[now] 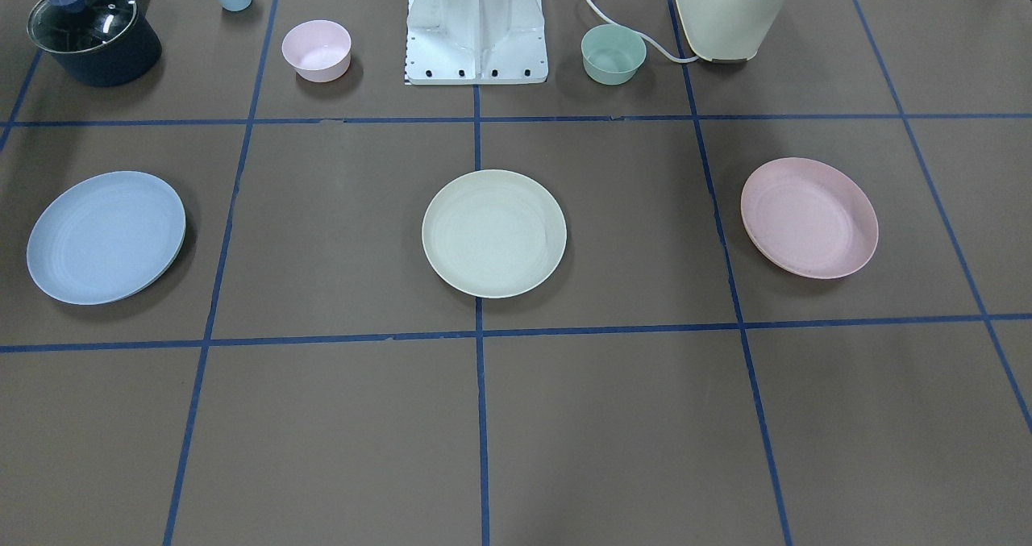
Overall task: Stack three plates with pink and blue
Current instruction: 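Lower both grippers toward the rims of the pink and blue plates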
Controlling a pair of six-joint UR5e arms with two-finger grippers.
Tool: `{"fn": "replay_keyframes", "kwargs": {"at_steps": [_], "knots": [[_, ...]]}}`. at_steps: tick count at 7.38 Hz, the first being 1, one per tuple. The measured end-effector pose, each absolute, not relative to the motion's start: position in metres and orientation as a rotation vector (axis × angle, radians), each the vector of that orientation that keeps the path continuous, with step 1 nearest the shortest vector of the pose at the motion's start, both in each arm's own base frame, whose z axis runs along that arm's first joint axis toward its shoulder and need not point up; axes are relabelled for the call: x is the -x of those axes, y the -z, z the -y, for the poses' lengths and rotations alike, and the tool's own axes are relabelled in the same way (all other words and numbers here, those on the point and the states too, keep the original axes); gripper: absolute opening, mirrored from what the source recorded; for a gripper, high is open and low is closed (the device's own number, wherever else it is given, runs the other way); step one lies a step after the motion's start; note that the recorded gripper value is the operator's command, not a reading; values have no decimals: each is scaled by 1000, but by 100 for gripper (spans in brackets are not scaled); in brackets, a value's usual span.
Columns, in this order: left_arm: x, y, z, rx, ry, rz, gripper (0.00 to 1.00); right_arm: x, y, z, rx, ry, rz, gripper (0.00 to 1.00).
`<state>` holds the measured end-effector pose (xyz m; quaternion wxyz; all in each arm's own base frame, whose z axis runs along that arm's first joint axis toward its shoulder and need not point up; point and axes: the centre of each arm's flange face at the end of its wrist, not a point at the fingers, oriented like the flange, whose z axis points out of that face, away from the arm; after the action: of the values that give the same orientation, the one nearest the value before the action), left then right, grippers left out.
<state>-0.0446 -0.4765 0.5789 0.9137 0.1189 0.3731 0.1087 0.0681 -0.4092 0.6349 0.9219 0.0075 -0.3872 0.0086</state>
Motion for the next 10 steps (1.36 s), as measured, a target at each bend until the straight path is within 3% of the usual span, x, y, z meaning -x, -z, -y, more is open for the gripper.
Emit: {"fn": "replay_keyframes", "kwargs": {"at_steps": [2,4,10], "knots": [[37,-560,494,-325,-254,-803,100,-67,-621,425,-54,-2,806,100],[10,-582,500,-272,-154,-887,100,-64,-633,448,-64,-12,846,100],[-129,-636,422,-126,56,-976,98,-28,-635,464,-97,11,879,100]]}}
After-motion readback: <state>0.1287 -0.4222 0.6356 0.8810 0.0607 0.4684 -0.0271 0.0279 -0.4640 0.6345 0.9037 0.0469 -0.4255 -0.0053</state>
